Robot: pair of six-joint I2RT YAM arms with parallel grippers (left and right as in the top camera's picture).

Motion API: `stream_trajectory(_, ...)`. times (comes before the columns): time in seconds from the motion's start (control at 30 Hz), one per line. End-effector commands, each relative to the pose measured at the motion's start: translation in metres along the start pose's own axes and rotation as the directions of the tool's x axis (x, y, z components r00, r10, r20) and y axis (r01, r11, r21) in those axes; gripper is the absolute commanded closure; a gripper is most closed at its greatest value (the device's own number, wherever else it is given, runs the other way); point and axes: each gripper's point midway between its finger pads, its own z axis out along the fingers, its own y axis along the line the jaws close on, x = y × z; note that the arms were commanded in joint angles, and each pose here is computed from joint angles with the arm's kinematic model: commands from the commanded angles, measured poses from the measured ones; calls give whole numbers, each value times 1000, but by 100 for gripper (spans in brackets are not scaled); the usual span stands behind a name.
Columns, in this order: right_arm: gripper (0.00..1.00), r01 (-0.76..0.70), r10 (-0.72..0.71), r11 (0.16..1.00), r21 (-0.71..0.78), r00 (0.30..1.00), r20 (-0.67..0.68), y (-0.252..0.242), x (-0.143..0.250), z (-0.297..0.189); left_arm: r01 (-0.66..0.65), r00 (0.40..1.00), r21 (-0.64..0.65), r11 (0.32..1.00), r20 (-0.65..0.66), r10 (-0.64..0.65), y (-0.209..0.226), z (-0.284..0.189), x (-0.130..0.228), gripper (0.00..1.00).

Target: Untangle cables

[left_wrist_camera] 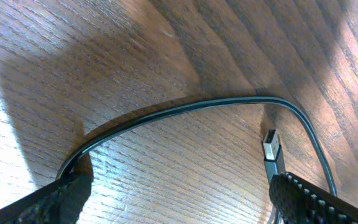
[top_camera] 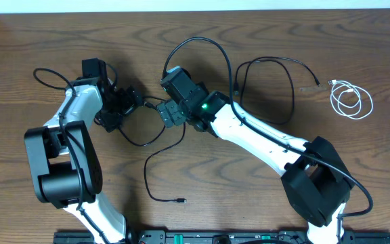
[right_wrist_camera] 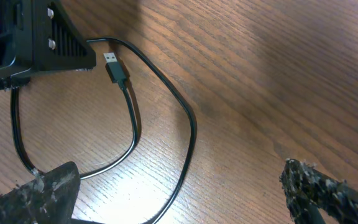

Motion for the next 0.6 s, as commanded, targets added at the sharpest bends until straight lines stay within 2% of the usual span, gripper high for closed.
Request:
stream_trajectory(0.0,1,-2,2,1000,18,1000,0,-2,1,4,22,999,-82,996,-44,-26,24,17,11,2)
stream_trajectory(0.17,2,2,-1,999,32,1000,-25,-4,7,4,22,999,-82,996,-44,-26,24,17,11,2)
stream_trajectory(0.33,1,12,-6,992,122,999,-48,-22,14,2,22,999,-82,996,-44,-26,24,17,11,2)
stream_trajectory(0.57,1,21,-9,991,131,996,-94,-25,25,1,22,999,-82,996,-44,-26,24,17,11,2)
